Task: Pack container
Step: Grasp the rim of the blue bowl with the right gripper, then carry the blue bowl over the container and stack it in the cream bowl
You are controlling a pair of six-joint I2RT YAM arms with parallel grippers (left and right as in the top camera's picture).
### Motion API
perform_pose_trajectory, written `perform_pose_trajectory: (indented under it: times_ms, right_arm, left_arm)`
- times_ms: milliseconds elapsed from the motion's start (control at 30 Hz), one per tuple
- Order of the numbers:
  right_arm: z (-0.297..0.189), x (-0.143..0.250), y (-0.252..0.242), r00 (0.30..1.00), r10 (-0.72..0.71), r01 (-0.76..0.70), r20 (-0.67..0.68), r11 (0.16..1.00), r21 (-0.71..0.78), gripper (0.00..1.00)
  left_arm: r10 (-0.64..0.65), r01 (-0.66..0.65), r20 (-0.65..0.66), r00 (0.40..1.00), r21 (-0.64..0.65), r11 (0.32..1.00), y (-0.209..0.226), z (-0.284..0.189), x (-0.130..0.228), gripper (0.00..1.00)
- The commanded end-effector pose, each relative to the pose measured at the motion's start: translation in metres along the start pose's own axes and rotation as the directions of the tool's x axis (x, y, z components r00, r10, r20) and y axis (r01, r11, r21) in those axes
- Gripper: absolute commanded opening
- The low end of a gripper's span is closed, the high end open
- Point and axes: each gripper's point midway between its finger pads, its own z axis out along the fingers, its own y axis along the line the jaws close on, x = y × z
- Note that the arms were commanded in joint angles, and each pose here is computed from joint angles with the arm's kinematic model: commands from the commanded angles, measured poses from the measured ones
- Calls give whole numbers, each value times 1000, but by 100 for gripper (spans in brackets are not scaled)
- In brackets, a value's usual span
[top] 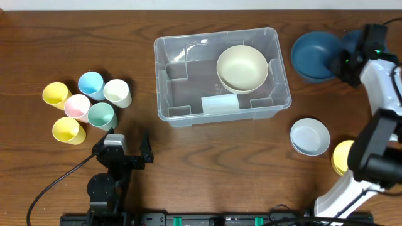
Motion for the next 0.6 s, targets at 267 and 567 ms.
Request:
perform_pose_trajectory:
  times_ms: [267, 567]
  right_arm:
    - [-161, -30, 75, 947, -176, 258, 270, 916, -307, 1]
    - [-191, 33, 142, 887, -372, 456, 273, 801, -388, 1]
  left_arm:
    - [6, -5, -40, 999, 2, 1000, 1, 1, 13, 98]
    - [6, -5, -40, 999, 3, 1000, 1, 1, 13, 98]
